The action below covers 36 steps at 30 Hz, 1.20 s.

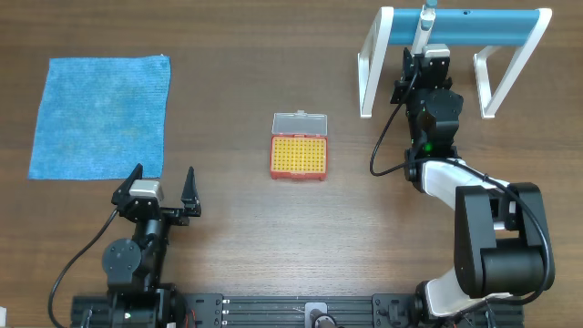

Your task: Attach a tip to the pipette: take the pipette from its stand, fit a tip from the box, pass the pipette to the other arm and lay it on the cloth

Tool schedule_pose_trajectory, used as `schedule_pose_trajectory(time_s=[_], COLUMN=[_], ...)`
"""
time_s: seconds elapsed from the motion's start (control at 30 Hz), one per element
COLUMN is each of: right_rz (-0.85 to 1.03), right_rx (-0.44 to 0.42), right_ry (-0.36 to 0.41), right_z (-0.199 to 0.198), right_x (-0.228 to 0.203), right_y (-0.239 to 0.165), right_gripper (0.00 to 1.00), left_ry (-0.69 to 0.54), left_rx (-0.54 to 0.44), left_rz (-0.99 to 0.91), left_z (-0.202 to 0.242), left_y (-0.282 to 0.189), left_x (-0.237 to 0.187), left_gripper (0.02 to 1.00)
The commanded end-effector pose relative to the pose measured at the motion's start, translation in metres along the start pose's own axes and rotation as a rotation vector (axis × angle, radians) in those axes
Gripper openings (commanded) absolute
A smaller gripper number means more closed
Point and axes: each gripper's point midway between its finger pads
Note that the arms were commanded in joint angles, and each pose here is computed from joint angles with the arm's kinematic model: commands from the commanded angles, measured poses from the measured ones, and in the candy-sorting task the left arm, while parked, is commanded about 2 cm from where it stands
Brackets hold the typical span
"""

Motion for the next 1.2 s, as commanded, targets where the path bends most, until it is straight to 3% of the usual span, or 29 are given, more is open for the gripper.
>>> schedule_pose_trajectory(time_s=[0.03,0.33,0.73,0.9,1.07,1.2], right_rz=[-0.065,-0.070,0.091,0.016,0.034,0.111], right_rx=[-0.023,-0.025,0.016,-0.003,0.005,0.062], right_ry=[0.001,0.001,-0.001,-0.089,-0.094,-0.098], right_z=[-0.010,-0.011,-0.009,-0.018,-0.017,0.000], right_x=[0.028,0.032,0.027,0.059,0.059,0.049], right_y=[-0.002,-0.003,-0.026,-0.036,-0.040,-0.052], right_gripper=[0.082,0.082,0.082,0.082,0.082,0.082], left_ry=[0.002,0.002,0.002,0.002,0.002,0.002], left_rx=[0.007,0.007,0.007,0.007,0.007,0.007], left_rz=[0.001,0.001,0.001,0.001,0.001,0.001], left_z=[0.001,0.001,0.001,0.001,0.001,0.001], left_y=[0.000,0.000,0.000,0.000,0.000,0.000], left_x=[-0.001,-0.001,-0.001,-0.001,-0.001,-0.001], left_gripper=[0.954,0.954,0.954,0.954,0.954,0.952])
Point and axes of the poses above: each gripper's point midway between its finger pads, its own y axis out along the fingers, its own z axis along the line the jaws close on, x = y × z, and after that the axes turned 13 degrees about -y, right-handed
